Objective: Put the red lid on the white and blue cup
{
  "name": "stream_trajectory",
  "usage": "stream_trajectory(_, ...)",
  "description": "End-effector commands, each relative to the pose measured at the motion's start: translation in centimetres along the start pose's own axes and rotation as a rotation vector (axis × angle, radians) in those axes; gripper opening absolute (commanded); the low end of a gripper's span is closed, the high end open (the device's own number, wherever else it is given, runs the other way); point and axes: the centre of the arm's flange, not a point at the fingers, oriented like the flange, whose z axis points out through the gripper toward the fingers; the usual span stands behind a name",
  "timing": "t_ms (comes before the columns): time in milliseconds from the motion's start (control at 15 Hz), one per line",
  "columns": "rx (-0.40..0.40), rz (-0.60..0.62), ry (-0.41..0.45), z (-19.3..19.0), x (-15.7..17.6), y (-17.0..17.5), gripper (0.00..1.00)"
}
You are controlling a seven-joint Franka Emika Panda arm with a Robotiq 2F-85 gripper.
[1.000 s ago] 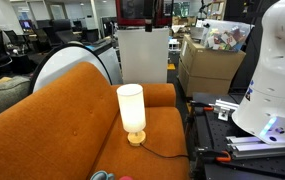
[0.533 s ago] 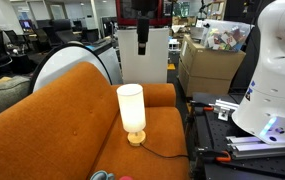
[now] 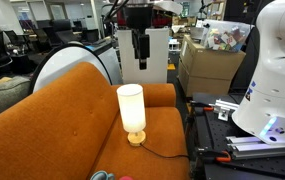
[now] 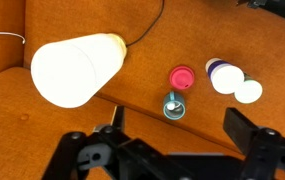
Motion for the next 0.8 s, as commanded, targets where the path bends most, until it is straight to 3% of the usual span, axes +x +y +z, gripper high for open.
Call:
stream_trajectory(0, 0.000, 0.000, 0.000, 0.0, 0.0, 0.0, 1.00)
stream_trajectory(267, 0.078, -0.006, 0.020, 2.0, 1.1, -0.3, 1.00)
stream_trajectory(733, 0.321, -0.113, 0.006, 12.7, 5.2, -2.1, 1.00)
